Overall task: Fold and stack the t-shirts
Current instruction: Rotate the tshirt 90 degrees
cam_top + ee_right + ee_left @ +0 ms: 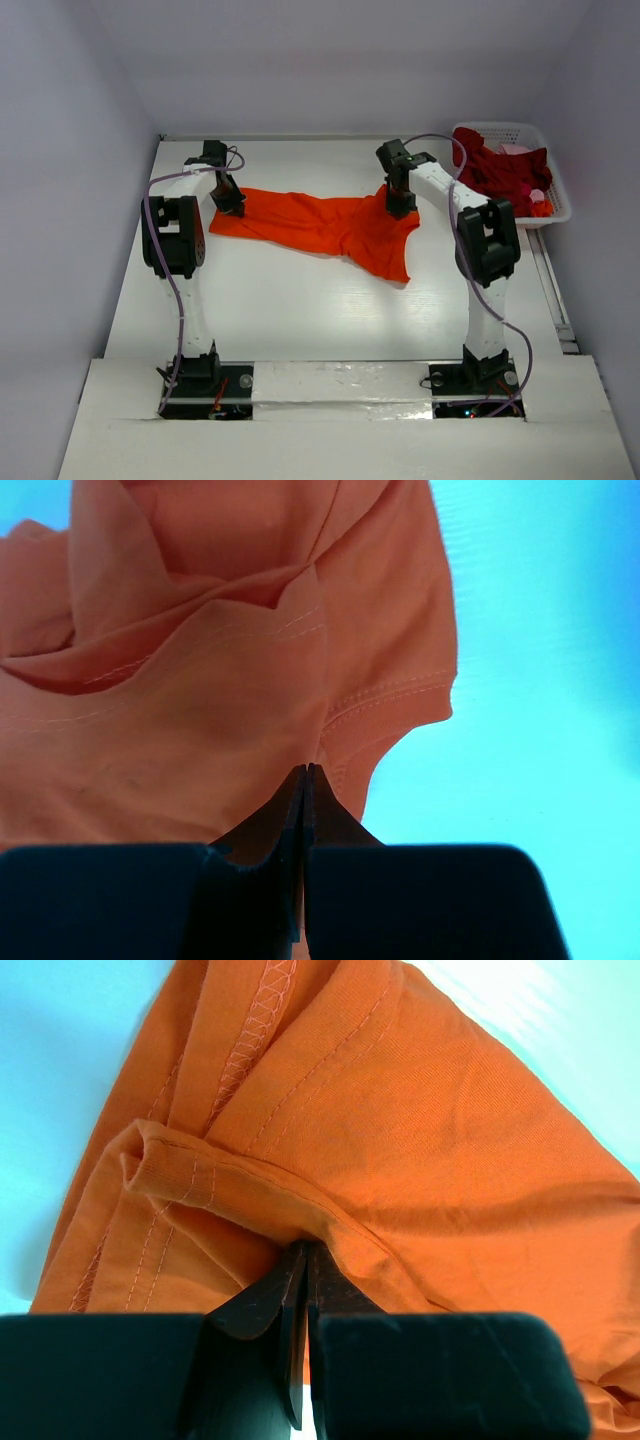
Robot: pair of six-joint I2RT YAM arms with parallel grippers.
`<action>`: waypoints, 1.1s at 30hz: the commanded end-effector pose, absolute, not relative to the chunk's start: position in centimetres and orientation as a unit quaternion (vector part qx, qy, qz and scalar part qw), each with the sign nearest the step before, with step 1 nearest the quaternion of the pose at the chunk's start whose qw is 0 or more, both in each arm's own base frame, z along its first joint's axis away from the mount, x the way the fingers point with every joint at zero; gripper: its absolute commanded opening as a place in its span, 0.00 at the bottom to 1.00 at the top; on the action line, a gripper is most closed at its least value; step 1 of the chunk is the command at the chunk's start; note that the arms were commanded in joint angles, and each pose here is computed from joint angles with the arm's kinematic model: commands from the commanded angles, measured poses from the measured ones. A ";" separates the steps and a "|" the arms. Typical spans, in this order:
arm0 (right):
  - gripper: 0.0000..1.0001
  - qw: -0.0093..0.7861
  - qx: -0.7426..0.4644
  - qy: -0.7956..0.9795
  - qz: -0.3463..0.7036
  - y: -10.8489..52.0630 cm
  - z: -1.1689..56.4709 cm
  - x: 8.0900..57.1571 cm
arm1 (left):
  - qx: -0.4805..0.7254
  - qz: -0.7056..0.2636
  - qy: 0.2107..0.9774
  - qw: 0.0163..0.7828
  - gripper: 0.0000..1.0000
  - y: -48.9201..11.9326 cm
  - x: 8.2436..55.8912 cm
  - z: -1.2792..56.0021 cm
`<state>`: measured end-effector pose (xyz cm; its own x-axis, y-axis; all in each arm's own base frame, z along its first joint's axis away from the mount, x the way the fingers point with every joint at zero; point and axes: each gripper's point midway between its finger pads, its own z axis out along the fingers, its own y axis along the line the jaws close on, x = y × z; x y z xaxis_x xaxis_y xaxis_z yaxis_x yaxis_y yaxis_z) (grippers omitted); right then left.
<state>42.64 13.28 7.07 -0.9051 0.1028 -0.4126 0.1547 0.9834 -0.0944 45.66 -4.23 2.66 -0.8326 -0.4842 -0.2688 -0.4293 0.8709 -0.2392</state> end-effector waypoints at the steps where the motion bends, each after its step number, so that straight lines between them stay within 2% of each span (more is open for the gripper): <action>1: 0.00 0.213 0.051 0.973 -0.078 13.6 7.4 42.8 | -0.237 -0.072 0.955 0.163 0.00 -3.6 45.8 3.1; 12: 0.00 0.218 0.039 0.972 -0.076 14.4 8.7 41.7 | -0.235 -0.075 0.955 0.163 0.00 -3.7 46.0 3.1; 25: 0.00 0.170 0.032 0.982 -0.080 14.5 4.6 39.4 | -0.235 -0.080 0.954 0.165 0.00 -3.8 46.2 3.4; 33: 0.00 0.154 0.042 0.986 -0.051 16.0 2.3 39.8 | -0.233 -0.080 0.955 0.168 0.00 -3.8 46.2 3.8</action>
<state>38.76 14.67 3.12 -0.9551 0.0451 -0.2929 0.0869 0.9875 -0.1313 45.78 -4.25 2.70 -0.8372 -0.4791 -0.2636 -0.4256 0.8736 -0.2361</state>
